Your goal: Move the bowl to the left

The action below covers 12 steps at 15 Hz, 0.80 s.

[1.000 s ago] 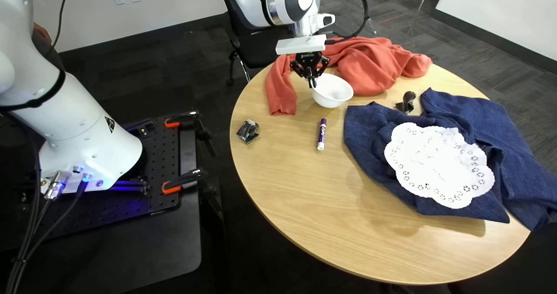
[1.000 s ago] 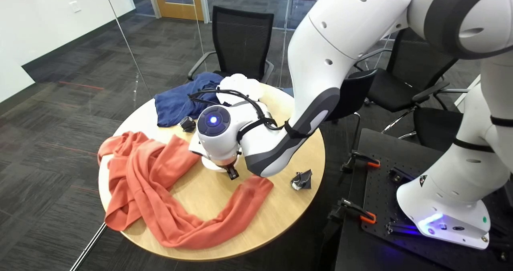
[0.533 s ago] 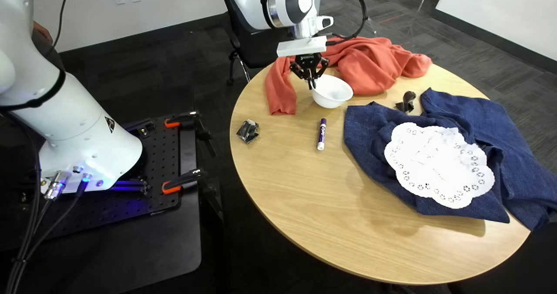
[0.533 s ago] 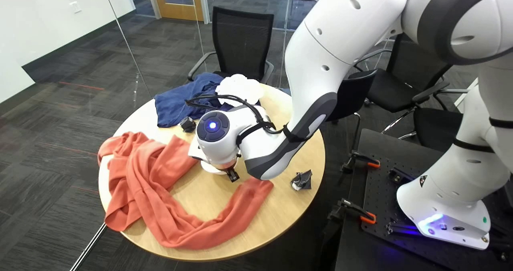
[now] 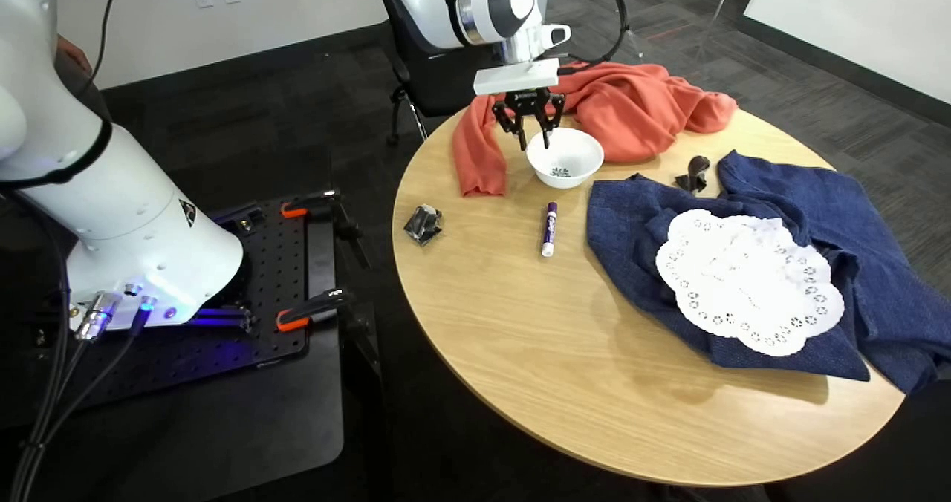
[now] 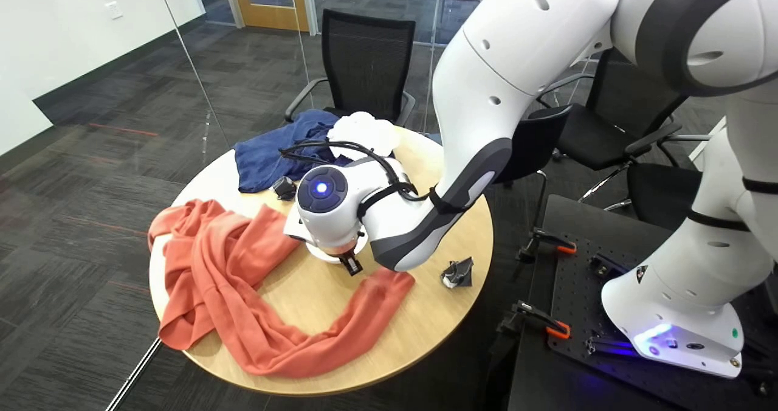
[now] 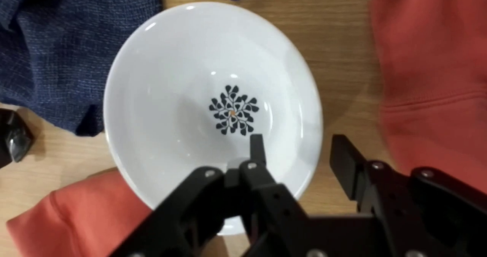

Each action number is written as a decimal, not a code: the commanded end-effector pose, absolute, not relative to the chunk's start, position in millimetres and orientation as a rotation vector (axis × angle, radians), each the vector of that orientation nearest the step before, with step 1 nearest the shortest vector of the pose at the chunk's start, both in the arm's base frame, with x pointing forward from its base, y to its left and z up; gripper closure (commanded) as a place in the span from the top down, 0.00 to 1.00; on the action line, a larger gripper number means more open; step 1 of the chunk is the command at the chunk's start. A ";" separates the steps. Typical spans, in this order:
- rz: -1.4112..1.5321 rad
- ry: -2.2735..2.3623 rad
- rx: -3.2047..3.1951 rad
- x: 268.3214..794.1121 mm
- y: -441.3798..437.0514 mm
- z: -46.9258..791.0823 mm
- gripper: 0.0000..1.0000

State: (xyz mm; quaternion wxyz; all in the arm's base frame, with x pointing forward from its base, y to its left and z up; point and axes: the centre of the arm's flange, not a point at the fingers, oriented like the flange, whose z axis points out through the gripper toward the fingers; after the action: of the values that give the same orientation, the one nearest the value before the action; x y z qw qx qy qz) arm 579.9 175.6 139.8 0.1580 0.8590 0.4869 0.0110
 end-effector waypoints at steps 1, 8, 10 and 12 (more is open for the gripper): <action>0.077 1.393 2.437 570.7 178.0 169.9 0.80; 0.130 1.380 2.460 550.9 184.4 220.8 1.00; 0.138 1.374 2.461 546.7 184.2 229.7 1.00; 0.150 1.396 2.447 560.6 189.0 215.7 1.00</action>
State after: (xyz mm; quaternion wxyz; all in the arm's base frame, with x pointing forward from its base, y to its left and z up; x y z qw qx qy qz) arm 560.4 189.0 215.9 0.1596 0.8562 0.4886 0.0526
